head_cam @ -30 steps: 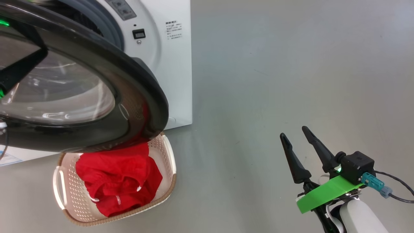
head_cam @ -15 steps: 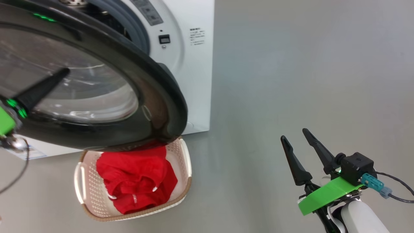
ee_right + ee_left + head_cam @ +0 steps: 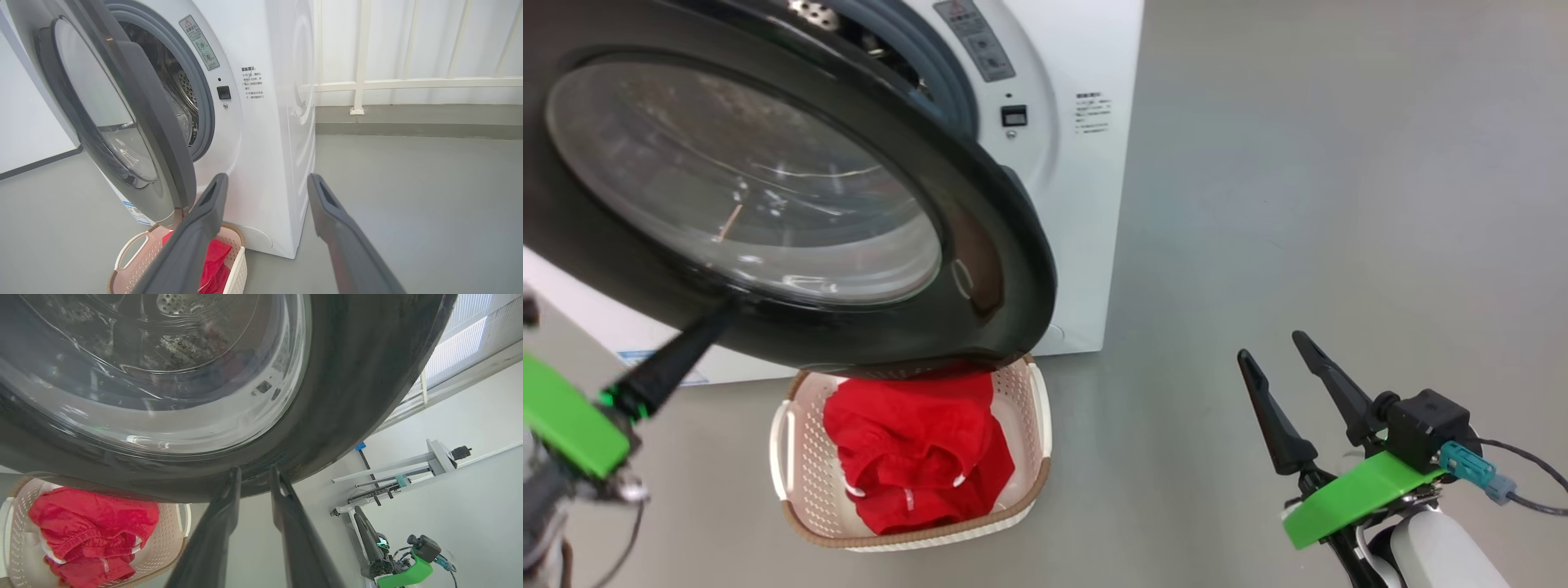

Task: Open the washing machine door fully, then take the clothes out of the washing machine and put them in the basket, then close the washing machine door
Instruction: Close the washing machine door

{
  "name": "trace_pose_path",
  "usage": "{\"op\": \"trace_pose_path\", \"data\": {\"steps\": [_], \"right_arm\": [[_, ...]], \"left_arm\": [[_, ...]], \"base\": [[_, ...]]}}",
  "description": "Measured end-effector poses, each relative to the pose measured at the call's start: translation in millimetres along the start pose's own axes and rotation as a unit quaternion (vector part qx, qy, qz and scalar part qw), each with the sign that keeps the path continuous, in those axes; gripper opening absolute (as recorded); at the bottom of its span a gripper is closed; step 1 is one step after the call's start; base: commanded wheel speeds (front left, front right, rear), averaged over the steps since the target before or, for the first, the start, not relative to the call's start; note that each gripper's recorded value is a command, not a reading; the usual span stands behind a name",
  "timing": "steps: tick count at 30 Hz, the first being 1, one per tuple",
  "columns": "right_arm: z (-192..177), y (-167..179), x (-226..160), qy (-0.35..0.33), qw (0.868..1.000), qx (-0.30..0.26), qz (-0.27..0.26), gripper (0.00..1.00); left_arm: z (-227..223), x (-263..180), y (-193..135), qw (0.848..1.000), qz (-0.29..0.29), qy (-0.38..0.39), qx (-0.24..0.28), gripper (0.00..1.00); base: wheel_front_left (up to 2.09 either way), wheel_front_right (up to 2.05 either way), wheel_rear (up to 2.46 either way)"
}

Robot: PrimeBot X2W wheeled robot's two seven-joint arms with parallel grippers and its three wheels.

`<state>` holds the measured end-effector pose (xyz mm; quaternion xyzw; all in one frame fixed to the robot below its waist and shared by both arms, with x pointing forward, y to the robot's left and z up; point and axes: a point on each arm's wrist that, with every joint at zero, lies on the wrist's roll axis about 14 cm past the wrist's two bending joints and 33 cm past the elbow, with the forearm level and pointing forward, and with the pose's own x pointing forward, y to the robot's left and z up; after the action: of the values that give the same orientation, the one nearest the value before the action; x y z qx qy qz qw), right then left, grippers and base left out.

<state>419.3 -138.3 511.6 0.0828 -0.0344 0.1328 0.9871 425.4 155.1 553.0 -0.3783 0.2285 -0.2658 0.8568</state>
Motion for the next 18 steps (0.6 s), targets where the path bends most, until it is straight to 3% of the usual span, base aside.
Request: {"op": "trace_pose_path", "data": {"steps": [3, 5, 6, 18], "right_arm": [[-3, 3, -3, 0.004, 1.000, 0.002, 0.003, 1.00], [-3, 4, -3, 0.005, 1.000, 0.003, 0.004, 1.00], [-2, 4, -3, 0.004, 1.000, 0.003, 0.006, 1.00], [-4, 2, -9, 0.010, 1.000, 0.000, 0.006, 1.00]], "left_arm": [[-7, -11, 11, 1.000, 0.018, -0.019, -0.014, 0.55], [-9, -17, 16, 0.999, 0.023, -0.036, -0.027, 0.91], [-11, -20, 17, 0.998, 0.025, -0.041, -0.034, 1.00], [-34, -53, 56, 0.984, 0.083, -0.120, -0.099, 1.00]], "base": [[0.00, 0.00, 0.00], [0.00, 0.00, 0.00], [0.00, 0.00, 0.00], [0.00, 0.00, 0.00]]}}
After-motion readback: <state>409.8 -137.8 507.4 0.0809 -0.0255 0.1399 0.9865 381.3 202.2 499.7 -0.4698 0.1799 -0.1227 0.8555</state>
